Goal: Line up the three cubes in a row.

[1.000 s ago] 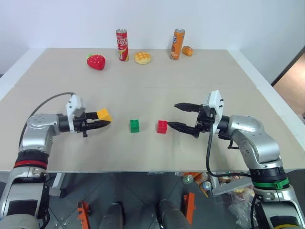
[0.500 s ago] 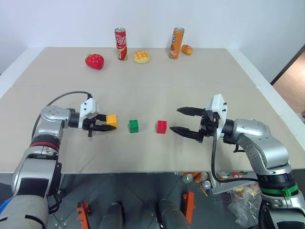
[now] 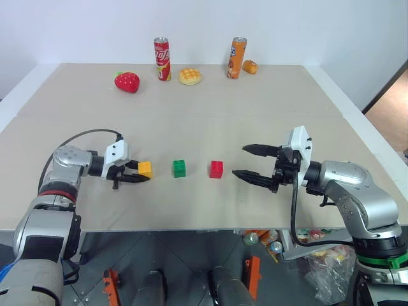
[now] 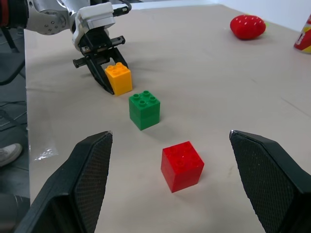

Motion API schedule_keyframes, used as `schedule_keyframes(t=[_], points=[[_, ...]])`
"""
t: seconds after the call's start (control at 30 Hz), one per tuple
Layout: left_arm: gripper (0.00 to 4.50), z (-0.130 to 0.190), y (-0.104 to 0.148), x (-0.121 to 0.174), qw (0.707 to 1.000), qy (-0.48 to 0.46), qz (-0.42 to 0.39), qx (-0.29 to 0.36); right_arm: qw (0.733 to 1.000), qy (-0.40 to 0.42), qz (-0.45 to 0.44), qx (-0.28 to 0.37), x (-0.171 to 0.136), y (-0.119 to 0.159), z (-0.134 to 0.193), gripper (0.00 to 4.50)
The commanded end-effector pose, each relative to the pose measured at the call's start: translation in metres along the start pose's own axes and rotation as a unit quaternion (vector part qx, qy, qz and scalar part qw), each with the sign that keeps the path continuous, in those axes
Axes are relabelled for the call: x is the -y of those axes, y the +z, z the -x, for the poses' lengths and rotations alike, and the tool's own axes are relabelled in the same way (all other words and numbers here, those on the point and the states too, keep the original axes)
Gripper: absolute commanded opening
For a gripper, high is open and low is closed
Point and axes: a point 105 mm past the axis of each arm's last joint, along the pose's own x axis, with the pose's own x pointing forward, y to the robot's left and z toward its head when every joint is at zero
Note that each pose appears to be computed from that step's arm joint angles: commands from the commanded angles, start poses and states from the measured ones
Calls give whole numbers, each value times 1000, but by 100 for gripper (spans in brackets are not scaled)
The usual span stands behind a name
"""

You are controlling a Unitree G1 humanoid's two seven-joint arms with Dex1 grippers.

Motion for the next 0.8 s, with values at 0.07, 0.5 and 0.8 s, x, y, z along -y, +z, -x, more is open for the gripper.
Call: schedule_keyframes(t=[0.07, 0.5, 0.8], points=[[134, 9, 7, -9, 1000, 22, -18, 0, 1000, 12, 16, 20, -3, 18, 9, 400], [134, 9, 4, -9, 1000, 29, -10, -2, 998, 60, 6, 23, -19, 24, 10, 400], [134, 11, 2, -10, 999, 34, -8, -9, 998, 52, 7, 20, -17, 22, 8, 400]])
